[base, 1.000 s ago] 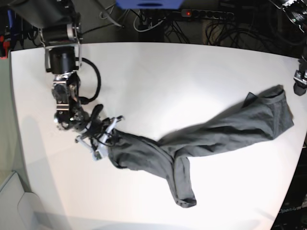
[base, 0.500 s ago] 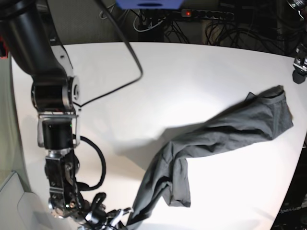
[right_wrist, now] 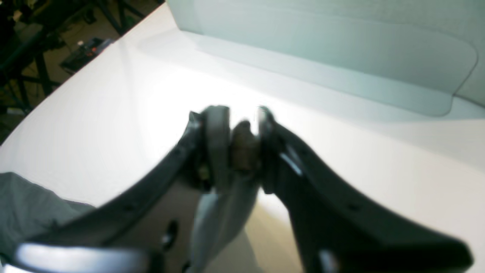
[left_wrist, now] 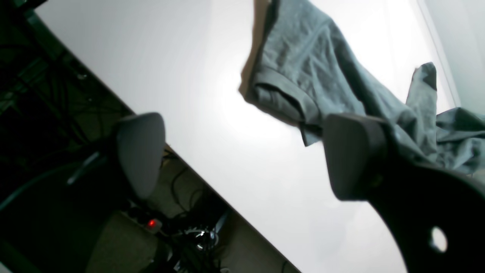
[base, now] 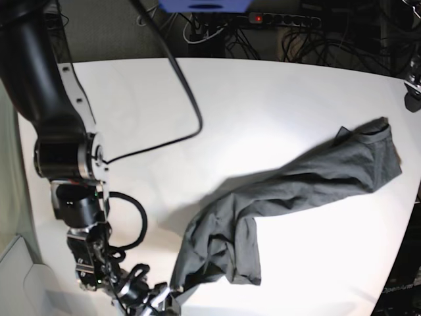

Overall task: Layout the t-shirt on the table in an organized manner, then fold the t-shirt properly
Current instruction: 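Release the t-shirt from the right gripper and lift it away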

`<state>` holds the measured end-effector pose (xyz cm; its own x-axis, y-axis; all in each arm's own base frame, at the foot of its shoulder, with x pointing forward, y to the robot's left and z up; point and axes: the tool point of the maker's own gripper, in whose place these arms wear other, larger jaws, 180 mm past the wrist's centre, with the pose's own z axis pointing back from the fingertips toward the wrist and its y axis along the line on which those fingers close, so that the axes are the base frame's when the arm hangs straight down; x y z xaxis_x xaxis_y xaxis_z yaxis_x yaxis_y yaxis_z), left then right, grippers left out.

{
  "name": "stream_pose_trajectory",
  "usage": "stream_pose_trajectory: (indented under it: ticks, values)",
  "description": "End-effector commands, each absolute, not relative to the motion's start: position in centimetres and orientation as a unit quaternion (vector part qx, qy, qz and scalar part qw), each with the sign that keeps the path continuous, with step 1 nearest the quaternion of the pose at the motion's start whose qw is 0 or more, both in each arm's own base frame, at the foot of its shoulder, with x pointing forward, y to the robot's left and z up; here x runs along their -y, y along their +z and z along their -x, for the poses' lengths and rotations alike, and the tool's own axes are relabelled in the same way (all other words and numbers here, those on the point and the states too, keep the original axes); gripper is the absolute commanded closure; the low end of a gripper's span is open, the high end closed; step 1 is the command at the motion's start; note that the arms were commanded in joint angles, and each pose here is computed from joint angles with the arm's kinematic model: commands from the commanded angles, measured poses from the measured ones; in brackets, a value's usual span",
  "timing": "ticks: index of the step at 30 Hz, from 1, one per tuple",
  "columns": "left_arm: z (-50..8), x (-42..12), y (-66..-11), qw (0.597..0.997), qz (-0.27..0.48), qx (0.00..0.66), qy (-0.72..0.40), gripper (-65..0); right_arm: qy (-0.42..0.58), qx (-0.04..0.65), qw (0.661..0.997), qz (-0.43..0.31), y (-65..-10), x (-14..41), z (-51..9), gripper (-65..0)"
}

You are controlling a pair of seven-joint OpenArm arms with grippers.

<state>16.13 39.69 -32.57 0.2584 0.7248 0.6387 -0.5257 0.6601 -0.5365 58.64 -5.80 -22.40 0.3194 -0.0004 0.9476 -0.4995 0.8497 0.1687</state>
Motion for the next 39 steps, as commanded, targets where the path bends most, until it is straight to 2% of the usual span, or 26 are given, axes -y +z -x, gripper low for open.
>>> stream_pose_trajectory:
  ticks: [1, 5, 9, 12, 18, 29, 33, 39]
  values:
    - [-16.8, -40.2, -31.0, 0.778, 0.108, 0.482, 0.389, -65.0, 0.159, 0.562, 0.784, -0.211, -22.1, 7.2, -58.7, -20.9]
    - [-17.9, -40.1, -30.6, 0.771, 0.116, 0.492, 0.387, -65.0, 0.174, 0.536, 0.804, -0.188, -26.2, 8.5, -56.0, -31.8]
    - [-18.4, -40.1, -30.3, 0.768, 0.119, 0.498, 0.386, -65.0, 0.197, 0.554, 0.79, -0.173, -27.1, 8.3, -52.9, -40.2]
    - [-19.1, -39.8, -30.4, 0.767, 0.126, 0.499, 0.384, -65.0, 0.217, 0.554, 0.788, -0.159, -27.7, 7.9, -50.3, -43.1]
    - [-21.5, -37.0, -32.1, 0.794, 0.137, 0.478, 0.351, -65.0, 0.25, 0.545, 0.786, -0.149, -28.6, 5.9, -44.0, -43.3]
    - [-25.5, -29.2, -36.5, 0.84, 0.159, 0.425, 0.298, -65.0, 0.253, 0.512, 0.804, -0.165, -31.5, 3.9, -35.6, -43.3]
    - [-26.3, -26.6, -38.4, 0.875, 0.125, 0.393, 0.254, -65.0, 0.251, 0.503, 0.809, -0.171, -32.3, 3.7, -33.8, -43.3]
    - [-27.4, -25.2, -39.1, 0.884, 0.074, 0.408, 0.217, -65.0, 0.246, 0.493, 0.818, -0.166, -33.2, 4.4, -32.4, -43.3]
